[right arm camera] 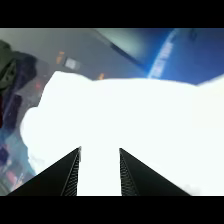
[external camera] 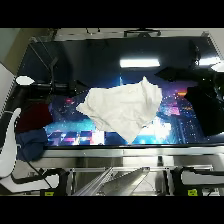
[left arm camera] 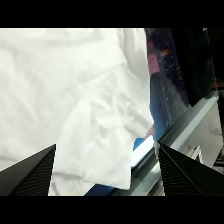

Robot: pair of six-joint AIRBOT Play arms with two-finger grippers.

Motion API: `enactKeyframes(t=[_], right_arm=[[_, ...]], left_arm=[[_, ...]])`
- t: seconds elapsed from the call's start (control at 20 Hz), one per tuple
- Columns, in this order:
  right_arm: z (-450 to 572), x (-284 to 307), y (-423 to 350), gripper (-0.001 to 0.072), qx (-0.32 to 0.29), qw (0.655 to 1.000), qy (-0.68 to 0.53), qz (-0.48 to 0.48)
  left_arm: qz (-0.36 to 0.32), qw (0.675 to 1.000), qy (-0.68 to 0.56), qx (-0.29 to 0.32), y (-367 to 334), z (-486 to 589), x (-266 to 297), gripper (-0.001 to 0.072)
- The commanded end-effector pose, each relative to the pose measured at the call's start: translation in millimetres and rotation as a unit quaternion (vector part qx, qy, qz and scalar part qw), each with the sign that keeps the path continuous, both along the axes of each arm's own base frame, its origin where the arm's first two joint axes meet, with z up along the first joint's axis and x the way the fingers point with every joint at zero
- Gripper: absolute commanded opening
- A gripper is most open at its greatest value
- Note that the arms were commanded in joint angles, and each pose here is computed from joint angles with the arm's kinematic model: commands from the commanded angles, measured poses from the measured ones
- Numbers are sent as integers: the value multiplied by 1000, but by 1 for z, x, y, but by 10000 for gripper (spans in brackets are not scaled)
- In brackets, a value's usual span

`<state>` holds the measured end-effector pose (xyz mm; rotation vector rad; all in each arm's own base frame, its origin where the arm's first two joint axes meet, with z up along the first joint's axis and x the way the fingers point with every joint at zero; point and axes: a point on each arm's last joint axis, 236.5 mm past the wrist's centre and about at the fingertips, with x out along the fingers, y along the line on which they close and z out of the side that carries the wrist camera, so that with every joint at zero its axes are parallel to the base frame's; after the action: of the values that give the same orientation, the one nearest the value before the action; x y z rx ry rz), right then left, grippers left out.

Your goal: Fold the shirts.

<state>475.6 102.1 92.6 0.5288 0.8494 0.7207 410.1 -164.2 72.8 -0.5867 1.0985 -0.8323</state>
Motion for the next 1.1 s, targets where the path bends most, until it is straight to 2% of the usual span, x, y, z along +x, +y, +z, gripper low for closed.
enactKeyframes(t=[0.0,0.1,0.25,0.4,0.45,0.5,0.55,0.85,1.05], right_arm=[[-23,-11,-22,311,18,998,54,6],[-29,-40,-31,304,7,995,97,27],[-56,-101,-27,296,-12,983,178,50],[-86,-145,-16,298,-17,978,207,13],[-96,-158,-11,332,-14,975,222,0],[-107,-171,-5,464,-10,970,243,-12],[-120,-182,2,510,-12,966,257,-18],[-190,-229,65,510,-59,948,314,4],[-204,-225,112,510,-39,948,317,-3]], left_arm=[[-13,998,63,-21,32,-17,1,715],[3,996,89,-10,49,-32,-4,715],[14,987,155,41,70,-83,-31,715],[36,978,189,84,82,-130,-51,699],[50,976,190,94,85,-141,-51,698],[62,975,187,101,88,-148,-48,698],[74,975,180,106,91,-151,-43,697],[116,975,144,125,101,-157,-18,698],[135,974,107,145,95,-161,2,697]])
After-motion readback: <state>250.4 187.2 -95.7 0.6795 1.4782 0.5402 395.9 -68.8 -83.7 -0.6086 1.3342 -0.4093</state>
